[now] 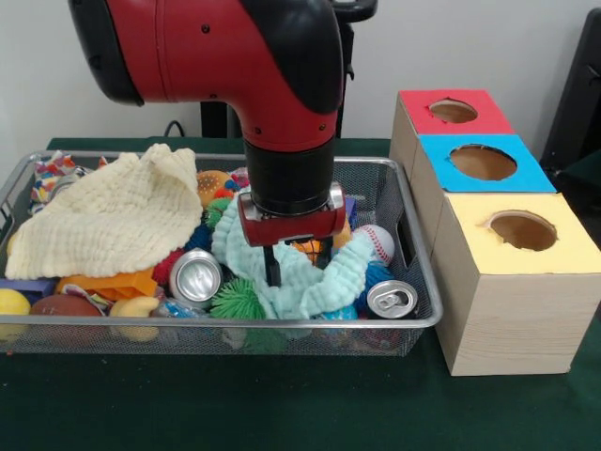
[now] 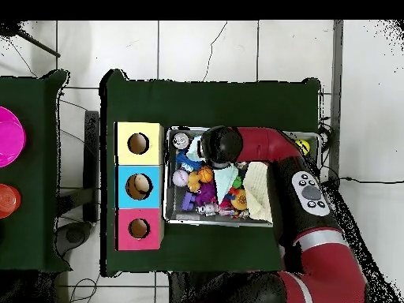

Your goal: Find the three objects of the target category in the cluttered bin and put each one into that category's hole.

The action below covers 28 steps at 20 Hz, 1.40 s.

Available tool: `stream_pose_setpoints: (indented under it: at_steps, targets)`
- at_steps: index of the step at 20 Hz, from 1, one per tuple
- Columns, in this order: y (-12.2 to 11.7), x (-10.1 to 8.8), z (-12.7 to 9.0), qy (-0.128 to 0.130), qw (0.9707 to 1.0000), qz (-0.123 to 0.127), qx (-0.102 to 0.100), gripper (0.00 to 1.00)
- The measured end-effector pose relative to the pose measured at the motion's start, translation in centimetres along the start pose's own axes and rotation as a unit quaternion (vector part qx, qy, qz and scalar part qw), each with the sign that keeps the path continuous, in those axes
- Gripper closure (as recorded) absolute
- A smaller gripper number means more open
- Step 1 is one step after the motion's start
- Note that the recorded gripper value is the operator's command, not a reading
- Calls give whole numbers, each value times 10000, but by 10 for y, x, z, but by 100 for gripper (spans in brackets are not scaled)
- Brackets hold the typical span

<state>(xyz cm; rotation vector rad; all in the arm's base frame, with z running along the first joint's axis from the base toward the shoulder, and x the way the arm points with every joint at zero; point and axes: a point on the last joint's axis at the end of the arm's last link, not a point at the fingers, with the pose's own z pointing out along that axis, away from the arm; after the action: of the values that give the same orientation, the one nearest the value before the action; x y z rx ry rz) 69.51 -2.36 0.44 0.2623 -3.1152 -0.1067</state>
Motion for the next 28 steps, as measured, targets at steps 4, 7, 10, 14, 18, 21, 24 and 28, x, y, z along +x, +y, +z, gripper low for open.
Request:
stream_pose_setpoints:
  at_steps: [4,7,10,14,18,21,24,28]
  targets:
    - [7,-10,-16,-125,9998,-108,100,0]
    - [13,-19,-31,-232,9994,-190,182,0]
    - [21,-26,-47,-335,9987,-270,259,0]
    - [31,-29,-66,-422,9978,-378,340,0]
    - [45,-25,-79,-433,9971,-492,379,0]
    - [61,-20,-88,-408,9967,-589,369,0]
    - [71,-16,-90,-376,9967,-639,343,0]
    - [82,-10,-91,-325,9966,-689,306,0]
